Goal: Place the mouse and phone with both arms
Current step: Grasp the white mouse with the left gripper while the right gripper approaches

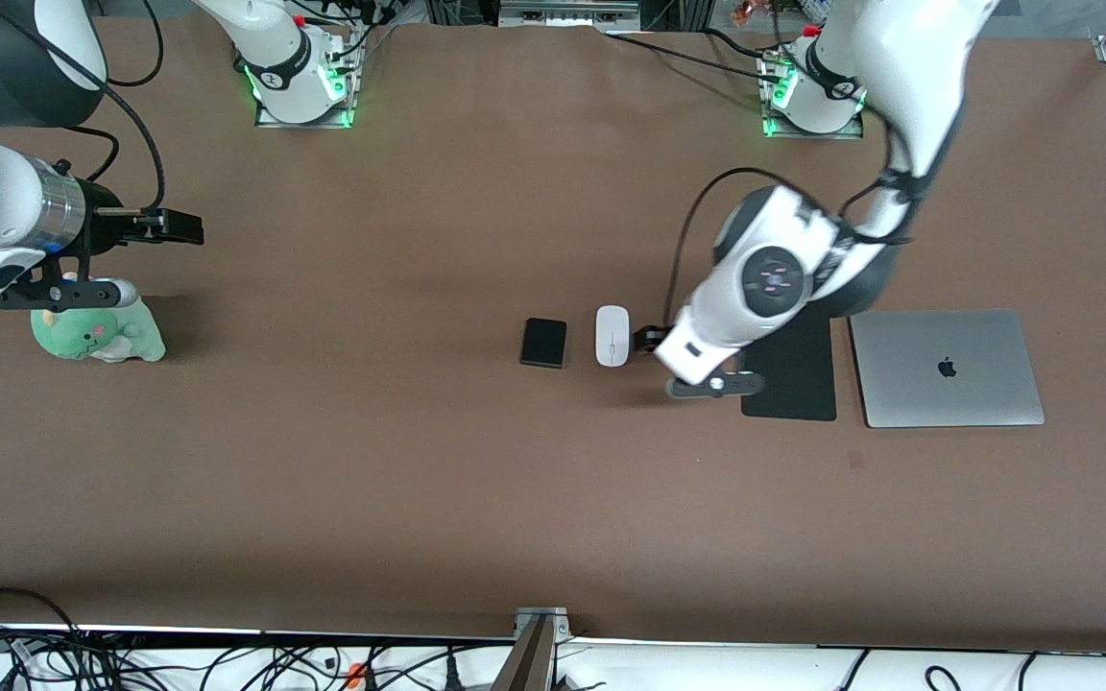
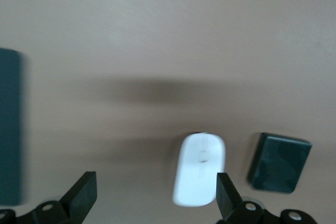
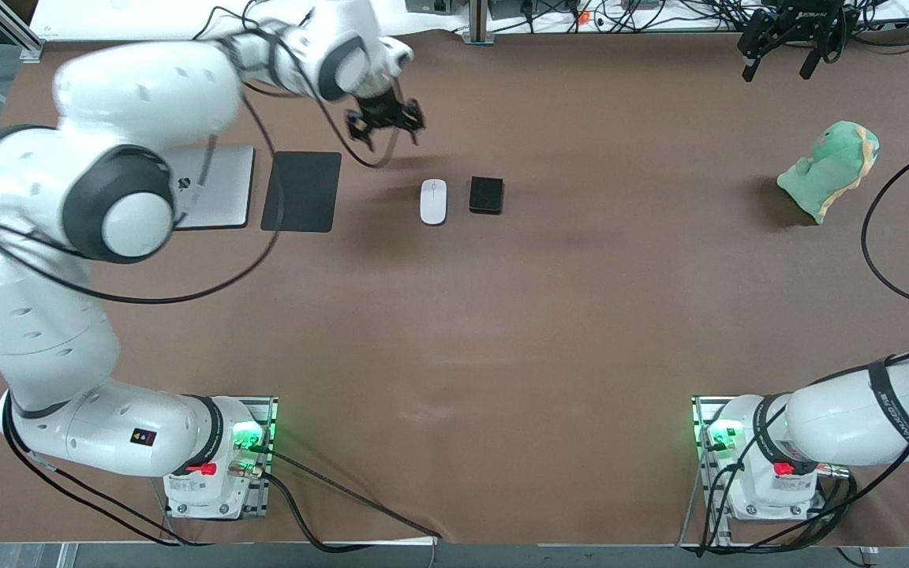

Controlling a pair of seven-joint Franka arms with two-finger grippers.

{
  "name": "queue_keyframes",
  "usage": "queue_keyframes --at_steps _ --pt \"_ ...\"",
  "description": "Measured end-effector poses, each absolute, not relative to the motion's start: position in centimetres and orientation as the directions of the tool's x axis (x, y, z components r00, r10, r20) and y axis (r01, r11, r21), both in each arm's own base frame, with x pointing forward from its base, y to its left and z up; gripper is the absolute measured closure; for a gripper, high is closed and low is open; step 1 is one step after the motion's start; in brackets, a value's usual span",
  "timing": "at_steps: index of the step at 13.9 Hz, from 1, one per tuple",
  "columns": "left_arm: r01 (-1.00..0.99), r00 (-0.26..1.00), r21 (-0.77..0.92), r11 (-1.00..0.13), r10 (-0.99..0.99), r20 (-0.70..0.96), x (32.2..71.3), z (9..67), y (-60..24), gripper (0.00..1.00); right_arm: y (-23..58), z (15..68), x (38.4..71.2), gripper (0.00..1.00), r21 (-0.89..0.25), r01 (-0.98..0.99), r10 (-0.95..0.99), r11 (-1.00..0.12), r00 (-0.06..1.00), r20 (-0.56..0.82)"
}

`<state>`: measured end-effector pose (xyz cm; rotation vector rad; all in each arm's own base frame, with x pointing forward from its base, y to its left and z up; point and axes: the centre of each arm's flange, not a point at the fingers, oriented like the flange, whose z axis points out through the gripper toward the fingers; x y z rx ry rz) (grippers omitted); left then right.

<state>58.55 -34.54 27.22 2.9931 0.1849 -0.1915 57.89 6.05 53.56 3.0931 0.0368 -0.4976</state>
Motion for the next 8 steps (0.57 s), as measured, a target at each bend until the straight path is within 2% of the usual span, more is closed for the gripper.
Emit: queue_keyframes --at_steps 3,8 --pt "0.134 0.986 0.124 -0.983 0.119 -0.121 56.6 23.9 -38.4 0.0 6.2 53.8 58.4 0.0 0.002 0.025 0.023 -1.0 0.958 -0.285" --pt "0.098 0.993 0.018 -0.995 0.097 -0.069 53.6 20.7 -41.3 0.0 8.6 52.5 59.6 0.0 0.0 0.047 0.046 -0.999 0.97 -0.24"
